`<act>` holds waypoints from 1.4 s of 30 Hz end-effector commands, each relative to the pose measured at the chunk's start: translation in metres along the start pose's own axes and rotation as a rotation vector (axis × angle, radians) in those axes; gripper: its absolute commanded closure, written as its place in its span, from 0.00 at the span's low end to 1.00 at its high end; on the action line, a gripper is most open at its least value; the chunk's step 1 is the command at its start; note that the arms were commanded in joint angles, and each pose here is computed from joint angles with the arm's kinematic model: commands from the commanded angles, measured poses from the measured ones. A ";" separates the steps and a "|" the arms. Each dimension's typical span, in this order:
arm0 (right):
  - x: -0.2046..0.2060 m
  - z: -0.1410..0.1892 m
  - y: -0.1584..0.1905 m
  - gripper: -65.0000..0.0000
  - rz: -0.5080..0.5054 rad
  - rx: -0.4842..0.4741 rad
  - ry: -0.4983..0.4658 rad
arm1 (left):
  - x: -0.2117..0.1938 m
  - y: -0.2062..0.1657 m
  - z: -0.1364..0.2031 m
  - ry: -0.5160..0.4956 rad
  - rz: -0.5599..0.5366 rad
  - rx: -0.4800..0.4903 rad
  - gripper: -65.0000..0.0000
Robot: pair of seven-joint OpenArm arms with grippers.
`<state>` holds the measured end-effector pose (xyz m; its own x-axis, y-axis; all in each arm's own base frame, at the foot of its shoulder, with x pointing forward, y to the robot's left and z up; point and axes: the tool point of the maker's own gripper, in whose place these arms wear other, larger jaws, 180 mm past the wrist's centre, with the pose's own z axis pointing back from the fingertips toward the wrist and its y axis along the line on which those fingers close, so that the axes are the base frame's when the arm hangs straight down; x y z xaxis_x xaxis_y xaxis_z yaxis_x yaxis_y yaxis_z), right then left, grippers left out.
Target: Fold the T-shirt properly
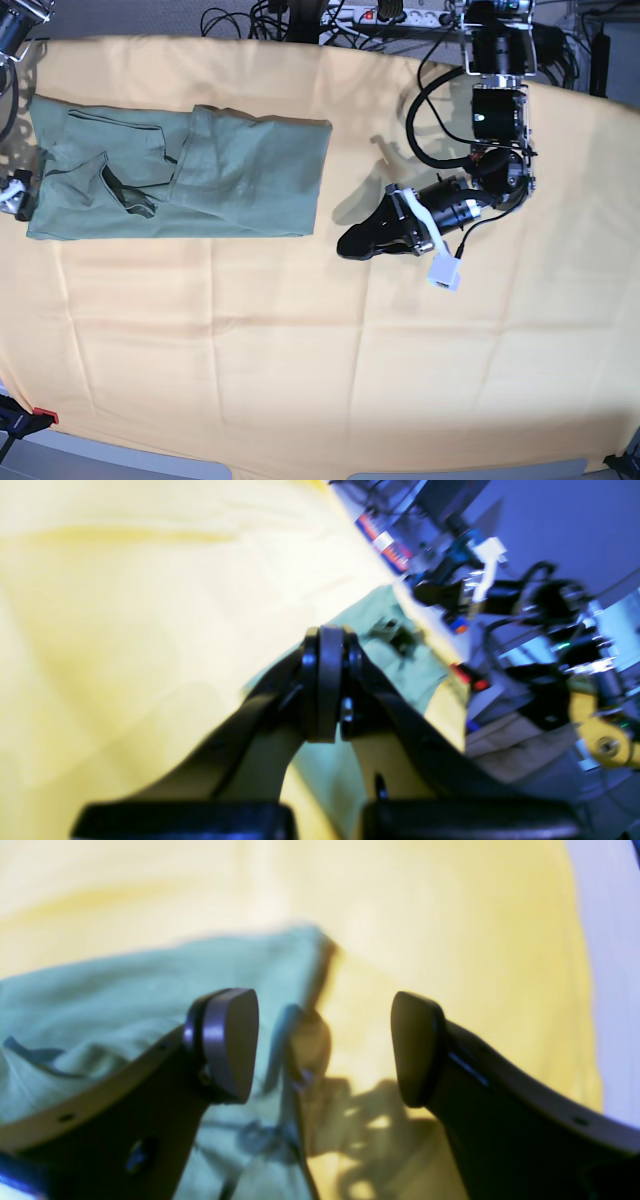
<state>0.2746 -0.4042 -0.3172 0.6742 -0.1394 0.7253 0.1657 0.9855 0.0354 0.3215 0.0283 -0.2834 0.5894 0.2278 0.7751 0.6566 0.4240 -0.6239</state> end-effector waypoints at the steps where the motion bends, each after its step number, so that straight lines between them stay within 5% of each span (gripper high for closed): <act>1: 0.019 0.012 -0.008 0.33 -0.019 0.003 -0.064 | 0.022 -0.006 0.002 -0.050 -0.041 -0.025 1.00; 10: -0.036 0.026 -0.021 0.33 -0.232 0.099 -0.021 | 0.028 0.012 0.030 0.003 -0.087 0.033 1.00; 20: -0.089 0.004 0.009 0.33 -0.474 0.390 0.060 | 0.033 0.014 0.041 0.006 -0.089 0.033 1.00; 27: -0.109 0.002 0.051 0.33 -0.433 0.534 0.191 | 0.033 0.013 0.041 0.005 -0.088 0.032 1.00; 35: -0.125 0.000 0.074 0.34 -0.386 0.592 0.291 | 0.033 0.014 0.041 0.006 -0.089 0.033 1.00; 39: -0.126 0.000 0.074 0.56 -0.385 0.593 0.295 | 0.033 0.014 0.041 0.005 -0.089 0.033 1.00; 42: -0.128 0.001 0.075 0.58 -0.381 0.596 0.307 | 0.033 0.014 0.041 0.005 -0.089 0.033 1.00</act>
<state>0.2162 -0.3128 -0.3951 0.7714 -0.4675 0.4318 0.0408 0.7135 0.6995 0.3249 0.0767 -0.2809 0.5757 0.1549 0.8028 0.6616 0.4887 -0.5687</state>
